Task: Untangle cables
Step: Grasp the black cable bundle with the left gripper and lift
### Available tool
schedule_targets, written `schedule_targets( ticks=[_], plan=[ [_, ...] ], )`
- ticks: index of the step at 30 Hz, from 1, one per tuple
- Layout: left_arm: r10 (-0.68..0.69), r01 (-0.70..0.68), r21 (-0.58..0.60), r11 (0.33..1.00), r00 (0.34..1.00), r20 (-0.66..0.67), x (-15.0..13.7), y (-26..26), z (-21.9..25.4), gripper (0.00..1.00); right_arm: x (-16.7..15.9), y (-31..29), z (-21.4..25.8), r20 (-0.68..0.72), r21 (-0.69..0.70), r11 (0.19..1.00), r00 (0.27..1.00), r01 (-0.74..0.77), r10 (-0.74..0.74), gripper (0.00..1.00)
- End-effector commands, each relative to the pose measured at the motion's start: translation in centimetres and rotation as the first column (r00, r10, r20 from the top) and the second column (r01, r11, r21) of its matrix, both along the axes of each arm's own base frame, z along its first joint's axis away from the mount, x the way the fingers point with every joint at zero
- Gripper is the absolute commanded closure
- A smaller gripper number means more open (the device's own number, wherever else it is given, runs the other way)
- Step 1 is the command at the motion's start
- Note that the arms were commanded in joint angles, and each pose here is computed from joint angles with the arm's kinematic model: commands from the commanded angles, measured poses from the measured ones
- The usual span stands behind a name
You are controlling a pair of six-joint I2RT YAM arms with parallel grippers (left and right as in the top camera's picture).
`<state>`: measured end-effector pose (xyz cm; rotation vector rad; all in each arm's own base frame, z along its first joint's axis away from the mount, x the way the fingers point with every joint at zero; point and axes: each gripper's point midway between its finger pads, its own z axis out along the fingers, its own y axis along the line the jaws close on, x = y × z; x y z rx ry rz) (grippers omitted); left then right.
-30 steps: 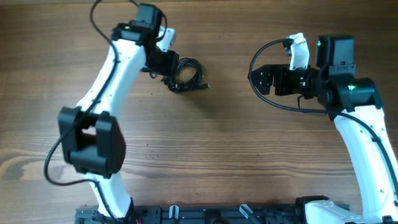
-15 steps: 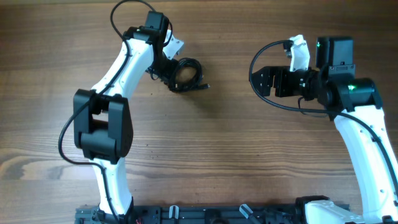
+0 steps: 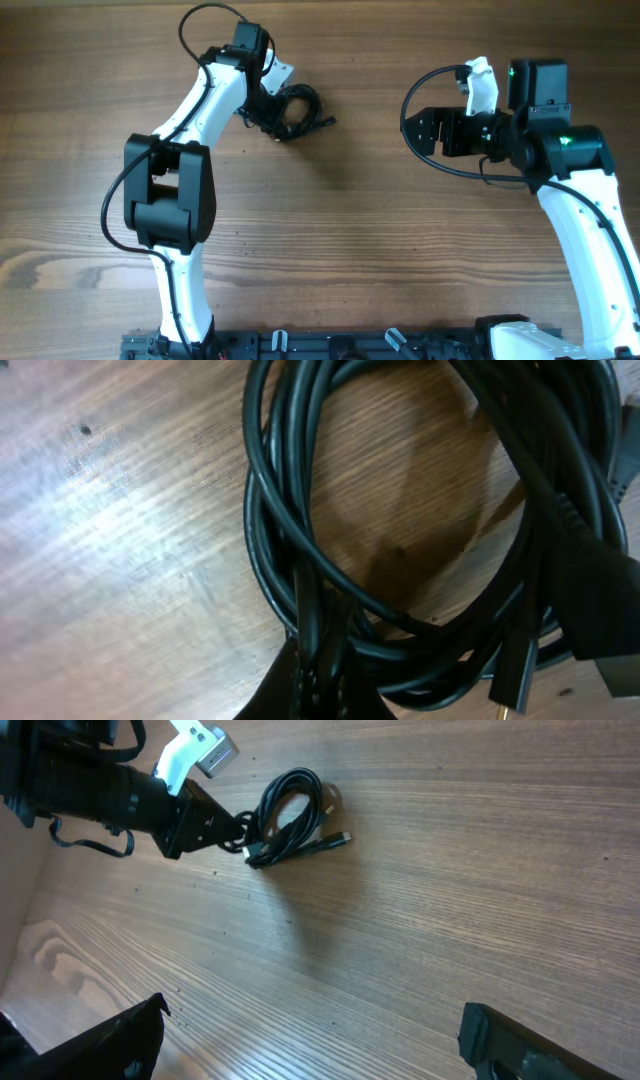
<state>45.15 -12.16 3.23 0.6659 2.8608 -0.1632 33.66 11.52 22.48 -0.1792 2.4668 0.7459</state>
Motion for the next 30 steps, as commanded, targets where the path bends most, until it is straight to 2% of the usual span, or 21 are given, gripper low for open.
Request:
schedule_targets(
  ticks=[1,4,9,14,15,17,20,23,26,30],
  plan=[
    [0.184,-0.187,-0.065,0.980,0.982,-0.045,-0.3,-0.4,2.7,0.96,1.1,0.3,1.2,0.042,0.021,1.000,0.999,0.014,-0.015,0.04],
    [0.302,-0.308,-0.090,0.947,0.950,-0.078,-1.8,-0.3,6.9,0.96,1.8,1.8,3.2,0.086,0.131,0.991,0.996,-0.016,0.005,0.06],
    [0.252,-0.273,-0.271,0.923,0.962,-0.108,-4.2,-2.8,12.7,0.96,2.2,4.3,4.4,0.089,0.207,0.978,0.996,-0.011,-0.008,0.18],
    [0.170,-0.186,-0.498,0.847,0.982,-0.078,-5.3,-5.9,18.4,0.96,2.3,6.0,4.0,0.044,0.205,0.977,0.997,0.058,-0.068,0.33],
    [0.193,-0.213,-0.519,0.828,0.977,-0.093,-5.2,-6.0,19.0,0.96,2.3,6.0,4.0,0.036,0.207,0.976,0.996,0.069,-0.078,0.35],
    [0.284,-0.319,-0.536,0.781,0.947,-0.149,-4.7,-5.4,19.4,0.96,2.4,5.9,4.0,0.020,0.217,0.971,0.994,0.096,-0.103,0.37],
    [0.336,-0.374,-0.539,0.755,0.926,-0.171,-4.2,-4.4,19.5,0.96,2.6,6.0,4.2,0.012,0.235,0.965,0.993,0.112,-0.118,0.40],
    [0.343,-0.355,-0.561,0.748,0.930,-0.132,-3.2,-4.3,19.9,0.96,2.9,6.8,5.0,0.052,0.253,0.964,0.994,0.084,-0.101,0.49],
    [0.321,-0.325,-0.581,0.746,0.940,-0.114,-3.0,-5.2,20.3,0.96,3.1,8.7,5.5,0.099,0.264,0.964,0.994,0.027,-0.055,0.68],
    [0.413,-0.469,-0.581,0.666,0.880,-0.237,-3.2,-5.5,20.4,0.96,3.3,10.9,4.9,0.103,0.273,0.962,0.995,-0.015,-0.014,0.72]
  ],
)
